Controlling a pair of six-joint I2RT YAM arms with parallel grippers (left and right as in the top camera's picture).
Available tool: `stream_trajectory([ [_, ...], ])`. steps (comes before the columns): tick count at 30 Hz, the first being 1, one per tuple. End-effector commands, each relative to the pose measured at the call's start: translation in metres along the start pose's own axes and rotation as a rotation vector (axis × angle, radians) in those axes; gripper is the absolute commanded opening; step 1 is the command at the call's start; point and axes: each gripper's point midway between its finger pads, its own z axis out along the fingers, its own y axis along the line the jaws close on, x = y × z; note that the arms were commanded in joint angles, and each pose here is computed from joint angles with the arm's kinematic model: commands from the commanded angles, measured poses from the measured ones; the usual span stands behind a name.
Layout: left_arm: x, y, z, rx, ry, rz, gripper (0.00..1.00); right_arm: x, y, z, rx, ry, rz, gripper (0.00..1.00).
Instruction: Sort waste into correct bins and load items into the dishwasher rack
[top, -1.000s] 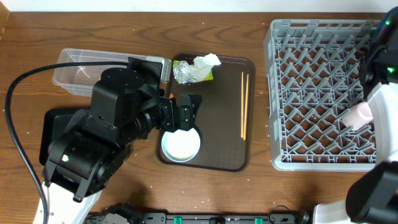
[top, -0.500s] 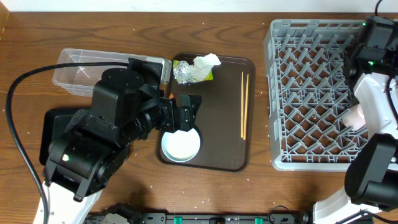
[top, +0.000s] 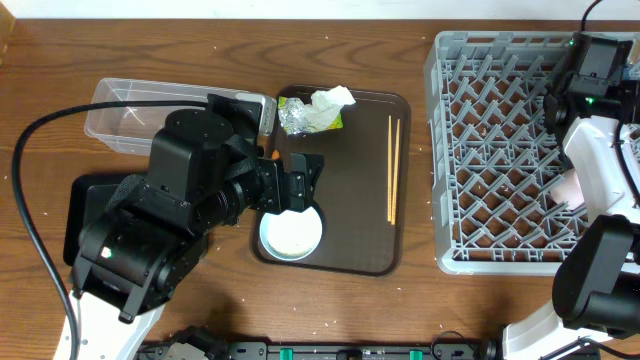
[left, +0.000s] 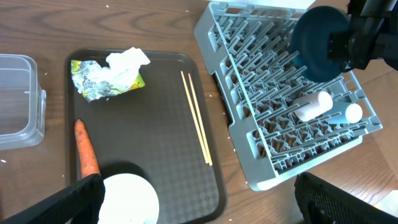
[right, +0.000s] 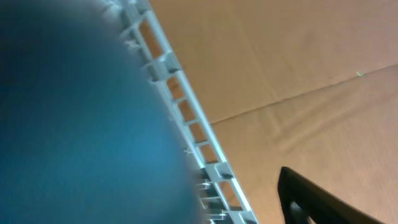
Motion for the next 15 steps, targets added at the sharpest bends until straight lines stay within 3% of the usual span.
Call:
stream_trajectory([
  [1, -0.001, -0.001, -0.001, 0.004, 0.001, 0.009, 0.98, -0.008, 0.024, -0.005, -0.114, -0.037, -0.008, 0.84],
  [9, 0.003, 0.001, -0.001, -0.003, 0.017, 0.005, 0.98, -0.014, 0.039, -0.02, -0.259, -0.075, -0.017, 0.92],
  [15, 0.002, 0.003, -0.001, -0.015, 0.012, 0.005, 0.98, -0.035, 0.025, -0.058, -0.393, -0.167, 0.102, 0.98],
])
